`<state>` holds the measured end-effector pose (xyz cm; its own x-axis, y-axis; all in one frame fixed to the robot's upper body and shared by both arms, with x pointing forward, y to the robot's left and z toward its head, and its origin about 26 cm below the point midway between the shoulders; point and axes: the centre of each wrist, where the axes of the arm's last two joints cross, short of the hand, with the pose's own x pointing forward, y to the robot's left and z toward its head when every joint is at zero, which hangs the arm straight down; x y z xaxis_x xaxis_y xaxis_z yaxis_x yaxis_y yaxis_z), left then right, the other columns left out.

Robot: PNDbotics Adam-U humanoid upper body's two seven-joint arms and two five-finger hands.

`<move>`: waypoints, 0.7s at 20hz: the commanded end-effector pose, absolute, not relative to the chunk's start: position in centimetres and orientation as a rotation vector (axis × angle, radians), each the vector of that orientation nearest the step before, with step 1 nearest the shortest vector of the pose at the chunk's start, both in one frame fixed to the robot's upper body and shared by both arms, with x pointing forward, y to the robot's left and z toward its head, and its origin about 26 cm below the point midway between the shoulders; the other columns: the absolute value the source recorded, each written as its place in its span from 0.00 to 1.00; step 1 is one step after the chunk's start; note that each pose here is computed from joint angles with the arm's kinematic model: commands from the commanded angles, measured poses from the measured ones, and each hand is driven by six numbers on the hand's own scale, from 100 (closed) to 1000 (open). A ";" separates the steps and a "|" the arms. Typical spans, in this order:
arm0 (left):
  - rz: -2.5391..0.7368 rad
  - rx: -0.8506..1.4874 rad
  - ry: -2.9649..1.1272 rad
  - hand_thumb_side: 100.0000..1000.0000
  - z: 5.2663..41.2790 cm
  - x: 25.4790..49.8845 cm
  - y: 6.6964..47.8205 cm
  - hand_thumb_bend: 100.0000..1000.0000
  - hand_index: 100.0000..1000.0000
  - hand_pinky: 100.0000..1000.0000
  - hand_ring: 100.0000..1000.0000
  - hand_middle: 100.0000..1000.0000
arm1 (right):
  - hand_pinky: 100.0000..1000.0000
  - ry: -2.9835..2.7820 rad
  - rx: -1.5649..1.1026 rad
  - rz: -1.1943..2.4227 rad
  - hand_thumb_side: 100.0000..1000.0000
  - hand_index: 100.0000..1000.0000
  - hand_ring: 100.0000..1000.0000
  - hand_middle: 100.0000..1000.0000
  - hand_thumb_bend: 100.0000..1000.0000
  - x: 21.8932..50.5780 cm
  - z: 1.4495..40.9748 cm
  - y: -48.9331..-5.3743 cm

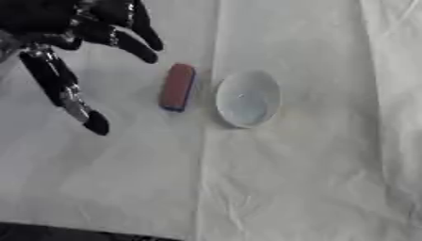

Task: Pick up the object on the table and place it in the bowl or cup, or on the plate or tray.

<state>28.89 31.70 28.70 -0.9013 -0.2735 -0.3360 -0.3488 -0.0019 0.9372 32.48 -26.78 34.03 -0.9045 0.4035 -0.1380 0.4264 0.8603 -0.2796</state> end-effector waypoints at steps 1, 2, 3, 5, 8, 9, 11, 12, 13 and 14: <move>2.195 -0.733 2.099 0.62 30.0 28.7 31.2 0.64 0.80 0.56 0.57 0.67 | 0.55 2.937 0.655 -0.485 0.55 0.82 0.65 0.87 0.00 32.2 34.5 -26.7; 2.222 -0.748 2.087 0.61 30.2 28.8 30.9 0.65 0.80 0.56 0.57 0.67 | 0.55 2.937 0.655 -0.485 0.55 0.82 0.65 0.87 0.00 32.2 34.4 -26.7; 2.248 -0.758 2.080 0.64 30.4 28.9 30.7 0.64 0.81 0.57 0.58 0.68 | 0.55 2.938 0.654 -0.486 0.55 0.82 0.64 0.87 0.00 32.2 34.4 -26.7; 2.298 -0.775 2.068 0.65 30.7 29.2 30.5 0.63 0.82 0.57 0.59 0.69 | 0.55 2.939 0.654 -0.486 0.55 0.82 0.64 0.87 0.00 32.2 34.4 -26.8; 2.347 -0.791 2.072 0.66 31.1 30.0 30.4 0.62 0.82 0.57 0.59 0.69 | 0.55 2.941 0.653 -0.488 0.55 0.82 0.64 0.87 0.00 32.1 34.4 -26.8; 2.359 -0.799 2.080 0.66 31.1 30.3 30.6 0.61 0.83 0.57 0.58 0.70 | 0.55 2.942 0.653 -0.489 0.55 0.82 0.64 0.87 0.00 32.1 34.4 -26.8; 2.385 -0.824 2.093 0.68 31.2 30.9 30.8 0.62 0.85 0.56 0.59 0.70 | 0.55 2.943 0.653 -0.489 0.55 0.82 0.64 0.87 0.00 32.1 34.4 -26.8; 2.400 -0.848 2.092 0.68 31.2 31.2 31.0 0.62 0.85 0.56 0.59 0.70 | 0.55 2.944 0.652 -0.489 0.55 0.82 0.64 0.87 0.00 32.1 34.3 -26.8; 2.412 -0.871 2.092 0.68 31.2 31.5 31.2 0.62 0.85 0.56 0.59 0.71 | 0.55 2.945 0.652 -0.490 0.55 0.82 0.64 0.87 0.00 32.0 34.3 -26.8; 2.421 -0.898 2.096 0.68 31.2 31.8 31.3 0.62 0.85 0.55 0.59 0.71 | 0.55 2.945 0.651 -0.490 0.55 0.82 0.64 0.87 0.00 32.0 34.3 -26.7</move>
<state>31.74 30.94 30.49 -0.8563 -0.4500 -0.2534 -0.1955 -0.1715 0.9656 32.53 -26.75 33.73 -0.9077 0.4000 -0.1270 0.4196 0.8581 -0.2962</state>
